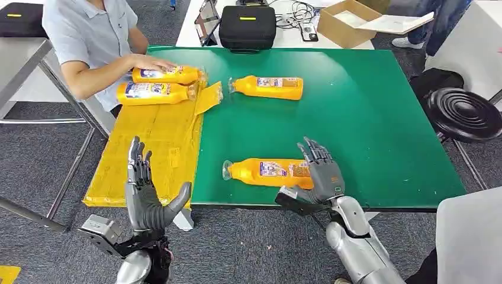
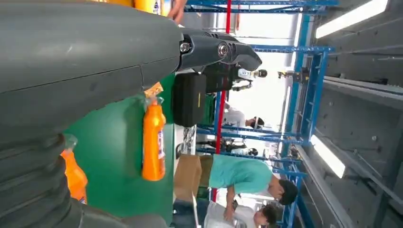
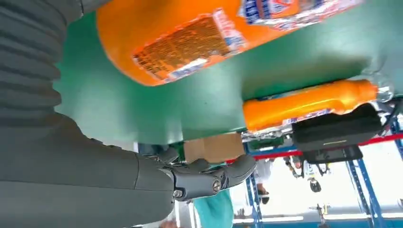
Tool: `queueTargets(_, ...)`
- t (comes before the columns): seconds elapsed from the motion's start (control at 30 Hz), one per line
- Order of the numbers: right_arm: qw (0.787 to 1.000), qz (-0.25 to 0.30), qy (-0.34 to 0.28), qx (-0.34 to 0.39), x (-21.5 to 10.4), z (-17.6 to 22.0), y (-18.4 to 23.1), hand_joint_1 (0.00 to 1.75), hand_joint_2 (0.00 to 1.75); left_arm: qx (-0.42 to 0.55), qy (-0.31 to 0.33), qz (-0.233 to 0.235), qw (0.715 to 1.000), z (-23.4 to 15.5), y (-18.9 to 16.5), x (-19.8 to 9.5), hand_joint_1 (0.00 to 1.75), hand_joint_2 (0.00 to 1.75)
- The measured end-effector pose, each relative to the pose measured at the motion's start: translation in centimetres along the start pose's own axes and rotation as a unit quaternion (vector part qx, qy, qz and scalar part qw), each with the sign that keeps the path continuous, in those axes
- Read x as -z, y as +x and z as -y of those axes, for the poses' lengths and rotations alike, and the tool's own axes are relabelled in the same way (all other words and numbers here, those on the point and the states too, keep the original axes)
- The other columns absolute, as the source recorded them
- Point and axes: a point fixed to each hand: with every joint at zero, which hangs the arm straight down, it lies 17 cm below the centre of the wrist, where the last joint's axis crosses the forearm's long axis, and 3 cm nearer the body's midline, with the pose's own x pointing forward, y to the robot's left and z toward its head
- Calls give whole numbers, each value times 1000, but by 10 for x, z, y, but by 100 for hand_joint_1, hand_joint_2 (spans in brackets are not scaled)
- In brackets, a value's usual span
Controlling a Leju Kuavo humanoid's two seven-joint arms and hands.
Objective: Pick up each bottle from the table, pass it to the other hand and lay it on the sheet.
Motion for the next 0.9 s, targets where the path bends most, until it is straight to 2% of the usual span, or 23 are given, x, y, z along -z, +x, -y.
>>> queueTargets(0.1, 1000, -2, 8, 12, 2, -3, 2, 0, 175, -3, -5, -1, 1000, 3, 0, 0, 0, 175)
queueTargets(0.43, 991, -64, 102, 51, -8, -45, -25, 0, 175, -31, -26, -30, 999, 16, -10, -4, 0, 175)
queueTargets(0.9, 988, -84, 126, 35, -4, -56, -36, 0, 175, -38, -31, -38, 998, 20, -14, -5, 0, 175)
